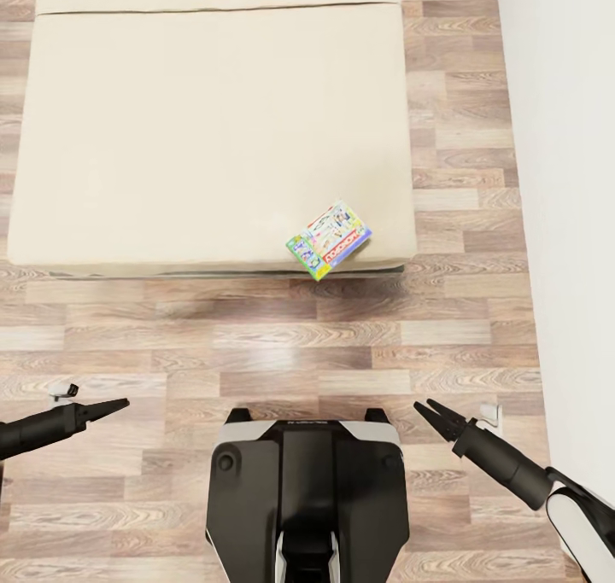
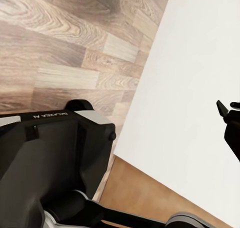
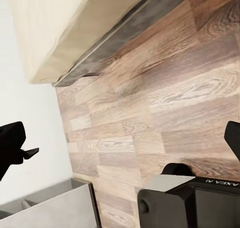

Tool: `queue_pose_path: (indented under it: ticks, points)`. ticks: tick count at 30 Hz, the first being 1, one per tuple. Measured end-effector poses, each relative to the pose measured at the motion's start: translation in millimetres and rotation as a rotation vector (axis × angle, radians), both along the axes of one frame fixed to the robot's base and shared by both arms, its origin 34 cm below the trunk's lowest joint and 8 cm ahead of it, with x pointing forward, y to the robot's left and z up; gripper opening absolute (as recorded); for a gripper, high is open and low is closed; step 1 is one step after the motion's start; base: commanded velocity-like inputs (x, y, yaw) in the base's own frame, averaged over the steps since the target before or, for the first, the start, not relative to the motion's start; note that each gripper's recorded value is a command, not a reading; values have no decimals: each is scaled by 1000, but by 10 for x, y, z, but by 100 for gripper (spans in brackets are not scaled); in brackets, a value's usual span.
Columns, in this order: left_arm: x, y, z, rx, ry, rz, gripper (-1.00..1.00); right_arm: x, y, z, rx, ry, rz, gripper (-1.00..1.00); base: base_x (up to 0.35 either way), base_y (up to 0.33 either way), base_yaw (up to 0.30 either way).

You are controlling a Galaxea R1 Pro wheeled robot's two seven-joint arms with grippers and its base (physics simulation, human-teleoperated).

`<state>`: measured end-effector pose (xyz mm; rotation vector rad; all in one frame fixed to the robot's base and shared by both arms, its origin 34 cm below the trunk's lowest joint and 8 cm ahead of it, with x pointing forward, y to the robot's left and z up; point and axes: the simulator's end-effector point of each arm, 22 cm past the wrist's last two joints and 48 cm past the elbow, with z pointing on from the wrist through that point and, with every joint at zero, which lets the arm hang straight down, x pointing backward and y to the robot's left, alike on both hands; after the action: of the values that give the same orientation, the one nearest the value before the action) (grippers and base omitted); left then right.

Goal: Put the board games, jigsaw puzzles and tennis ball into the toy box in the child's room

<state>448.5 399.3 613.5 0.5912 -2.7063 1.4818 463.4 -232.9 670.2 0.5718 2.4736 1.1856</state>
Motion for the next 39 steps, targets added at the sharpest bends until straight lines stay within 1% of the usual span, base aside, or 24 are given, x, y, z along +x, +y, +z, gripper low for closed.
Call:
queue_pose_path:
  ticks: [12, 30, 39]
  points:
    - [26, -8, 22, -2, -6, 0, 100, 30, -62, -10, -26, -29, -13, 100, 5, 0, 7]
    - [39, -16, 34, -3, -11, -1, 100, 32, -22, 6, -21, -36, -8, 100, 0, 0, 0]
    - [94, -37, 76, -7, -26, 3, 100, 98, -32, 63, -26, -63, -13, 100, 0, 0, 0]
